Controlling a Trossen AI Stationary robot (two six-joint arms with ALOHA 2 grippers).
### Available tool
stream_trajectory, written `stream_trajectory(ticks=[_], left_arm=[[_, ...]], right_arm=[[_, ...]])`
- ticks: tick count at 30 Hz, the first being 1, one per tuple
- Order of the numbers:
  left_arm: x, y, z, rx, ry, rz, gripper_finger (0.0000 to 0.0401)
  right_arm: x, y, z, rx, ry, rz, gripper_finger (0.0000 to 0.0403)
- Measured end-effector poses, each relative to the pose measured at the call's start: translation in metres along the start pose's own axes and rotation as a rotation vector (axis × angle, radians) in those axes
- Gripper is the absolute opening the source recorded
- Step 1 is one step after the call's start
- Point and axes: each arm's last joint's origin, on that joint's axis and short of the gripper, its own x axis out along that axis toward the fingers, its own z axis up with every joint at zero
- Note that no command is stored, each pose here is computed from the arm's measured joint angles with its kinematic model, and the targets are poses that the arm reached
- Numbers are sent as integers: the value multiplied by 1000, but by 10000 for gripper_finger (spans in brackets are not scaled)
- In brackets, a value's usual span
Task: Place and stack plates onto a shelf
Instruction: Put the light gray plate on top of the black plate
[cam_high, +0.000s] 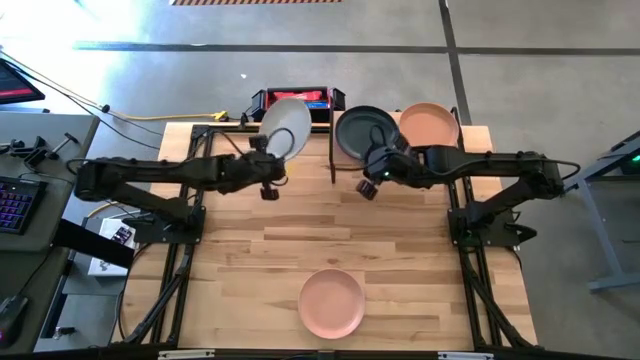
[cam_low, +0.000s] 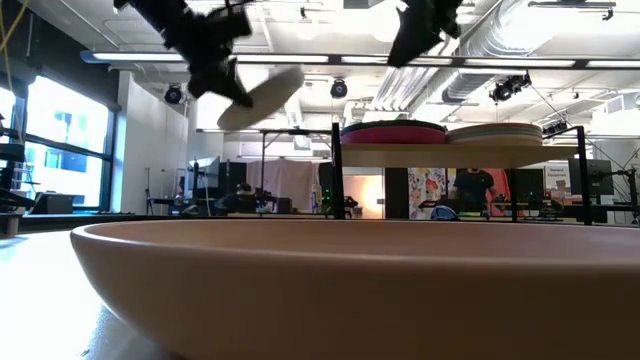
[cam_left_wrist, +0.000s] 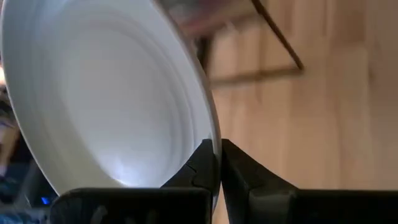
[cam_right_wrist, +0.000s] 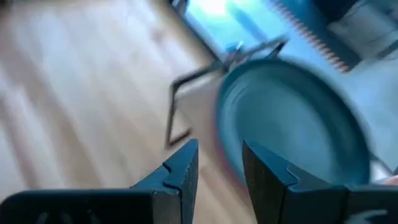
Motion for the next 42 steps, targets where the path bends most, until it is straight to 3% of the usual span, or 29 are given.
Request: stream_trajectory(ticks=[5, 10, 18, 26, 33, 42], left_arm=[[-12, 17, 17, 21, -181, 115, 3], [-15, 34, 35, 105, -262, 198, 3], [-4, 58, 62, 214, -357, 157, 4], [34, 73, 93, 251, -355, 134, 5], [75, 68, 109, 255, -338, 59, 5], [107, 46, 112, 240, -340, -85, 5]], right_arm=[[-22, -13, 15, 110, -195, -81, 103], [-46, -28, 26, 173, -358, -126, 103], [-62, -38, 29, 213, -429, -125, 103], [-63, -39, 28, 222, -429, -143, 103], [-63, -40, 28, 297, -435, -182, 103], [-62, -40, 26, 285, -419, -185, 103]])
